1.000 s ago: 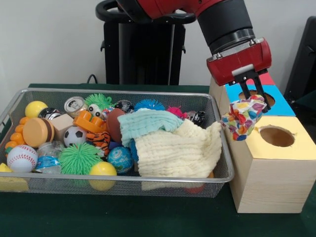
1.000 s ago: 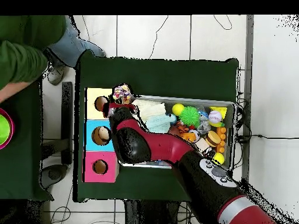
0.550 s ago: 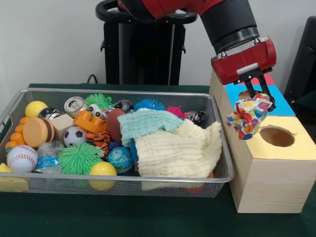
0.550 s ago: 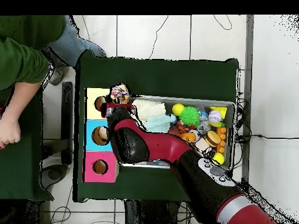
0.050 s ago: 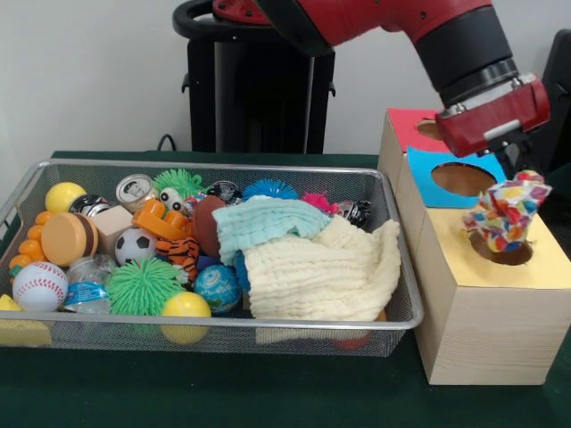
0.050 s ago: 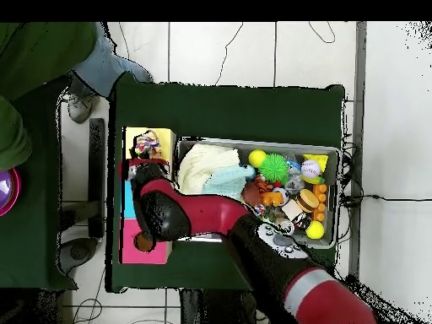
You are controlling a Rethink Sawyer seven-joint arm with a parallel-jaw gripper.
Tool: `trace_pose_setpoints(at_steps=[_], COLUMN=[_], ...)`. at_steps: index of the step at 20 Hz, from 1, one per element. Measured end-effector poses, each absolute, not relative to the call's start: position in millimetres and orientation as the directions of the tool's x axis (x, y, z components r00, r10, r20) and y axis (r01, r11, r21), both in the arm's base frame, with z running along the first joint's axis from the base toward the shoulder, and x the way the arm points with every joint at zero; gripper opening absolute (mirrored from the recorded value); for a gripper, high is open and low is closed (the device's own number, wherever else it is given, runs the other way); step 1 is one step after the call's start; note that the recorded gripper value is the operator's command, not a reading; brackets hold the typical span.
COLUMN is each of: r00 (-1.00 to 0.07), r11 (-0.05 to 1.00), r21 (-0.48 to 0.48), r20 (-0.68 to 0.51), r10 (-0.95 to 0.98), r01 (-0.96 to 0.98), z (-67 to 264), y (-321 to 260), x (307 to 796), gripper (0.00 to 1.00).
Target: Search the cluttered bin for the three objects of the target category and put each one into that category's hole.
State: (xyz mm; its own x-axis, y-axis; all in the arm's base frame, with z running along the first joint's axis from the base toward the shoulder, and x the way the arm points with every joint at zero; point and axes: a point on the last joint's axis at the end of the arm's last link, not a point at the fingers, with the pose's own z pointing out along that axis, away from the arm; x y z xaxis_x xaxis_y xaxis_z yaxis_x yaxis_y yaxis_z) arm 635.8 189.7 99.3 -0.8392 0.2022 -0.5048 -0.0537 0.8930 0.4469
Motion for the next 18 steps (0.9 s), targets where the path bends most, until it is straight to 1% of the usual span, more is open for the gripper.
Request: trace_pose_setpoints(at_steps=[2,9,13,18], r00=[-0.853,-0.886,-0.902,-0.908], r11=[0.887,0.879,0.882,0.898], r21=[0.455,0.465,0.458,0.428], r20=[-0.489,-0.446,-0.419,-0.409], r10=[0.180,0.128,0.105,0.090], r01=[-0.074,-0.108,-0.110,-0.104], z=[92,72,60,51], y=[212,252,259,254], x=[626,600,588,581], gripper=[0.00,0.00,0.00,0.00])
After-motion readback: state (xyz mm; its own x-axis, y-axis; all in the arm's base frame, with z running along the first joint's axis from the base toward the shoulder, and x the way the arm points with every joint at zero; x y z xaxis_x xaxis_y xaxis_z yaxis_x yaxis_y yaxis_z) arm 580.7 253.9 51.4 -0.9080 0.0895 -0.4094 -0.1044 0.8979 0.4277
